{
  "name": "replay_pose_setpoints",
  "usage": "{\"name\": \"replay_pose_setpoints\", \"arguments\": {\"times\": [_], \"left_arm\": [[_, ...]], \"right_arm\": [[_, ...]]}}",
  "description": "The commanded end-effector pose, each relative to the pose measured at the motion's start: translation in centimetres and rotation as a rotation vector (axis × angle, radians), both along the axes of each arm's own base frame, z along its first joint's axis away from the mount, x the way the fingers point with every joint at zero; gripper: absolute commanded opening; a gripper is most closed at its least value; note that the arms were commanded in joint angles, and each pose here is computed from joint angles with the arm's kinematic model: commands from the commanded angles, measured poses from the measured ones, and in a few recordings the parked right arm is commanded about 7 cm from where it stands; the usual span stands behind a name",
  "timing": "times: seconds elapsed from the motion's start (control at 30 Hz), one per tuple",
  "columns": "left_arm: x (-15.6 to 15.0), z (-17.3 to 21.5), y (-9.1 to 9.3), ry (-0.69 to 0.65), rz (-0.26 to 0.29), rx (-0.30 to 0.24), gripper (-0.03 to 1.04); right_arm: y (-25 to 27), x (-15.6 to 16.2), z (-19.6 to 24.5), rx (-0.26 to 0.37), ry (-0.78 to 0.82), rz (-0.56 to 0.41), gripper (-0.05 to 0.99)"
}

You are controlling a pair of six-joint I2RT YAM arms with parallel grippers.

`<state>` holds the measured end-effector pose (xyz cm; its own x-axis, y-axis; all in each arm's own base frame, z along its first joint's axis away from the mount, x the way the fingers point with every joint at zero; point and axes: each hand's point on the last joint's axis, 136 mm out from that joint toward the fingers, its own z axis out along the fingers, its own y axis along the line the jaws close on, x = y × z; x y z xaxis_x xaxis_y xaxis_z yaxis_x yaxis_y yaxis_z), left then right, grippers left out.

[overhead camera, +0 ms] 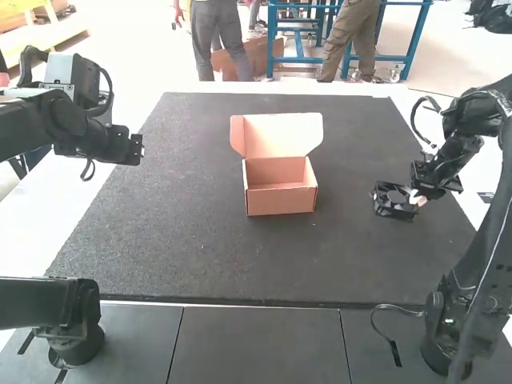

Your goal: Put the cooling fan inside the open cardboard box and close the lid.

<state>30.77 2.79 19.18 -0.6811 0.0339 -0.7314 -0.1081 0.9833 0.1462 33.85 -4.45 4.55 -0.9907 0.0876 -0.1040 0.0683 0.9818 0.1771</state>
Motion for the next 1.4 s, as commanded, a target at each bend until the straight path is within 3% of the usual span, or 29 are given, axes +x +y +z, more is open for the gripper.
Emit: {"name": "replay_pose_setpoints", "arguments": {"times": [0.0, 0.23, 0.6, 0.8, 0.93, 1.37], "left_arm": [[0.0, 1.4, -0.3, -0.048, -0.011, -0.005, 0.97], [0.0, 0.8, -0.5, -0.044, -0.018, -0.005, 0.97], [0.3, 0.3, -0.6, -0.051, -0.029, 0.001, 0.97], [0.3, 0.0, -1.0, -0.051, -0.043, -0.001, 0.97], [0.2, -0.4, -1.5, -0.046, -0.058, -0.003, 0.97], [0.5, 0.1, -3.0, -0.063, -0.102, -0.011, 0.97]], "right_arm": [[0.8, 1.4, 5.8, 0.042, -0.145, -0.047, -0.01], [4.6, 1.6, 12.2, 0.064, -0.291, -0.081, -0.01], [16.6, -0.6, 17.7, 0.161, -0.294, 0.098, 0.0], [22.3, -1.8, 17.8, 0.188, -0.245, 0.199, 0.0], [23.7, -0.9, 18.1, 0.195, -0.249, 0.215, 0.0], [26.9, 4.0, 14.0, 0.123, -0.188, 0.299, -0.01]]}}
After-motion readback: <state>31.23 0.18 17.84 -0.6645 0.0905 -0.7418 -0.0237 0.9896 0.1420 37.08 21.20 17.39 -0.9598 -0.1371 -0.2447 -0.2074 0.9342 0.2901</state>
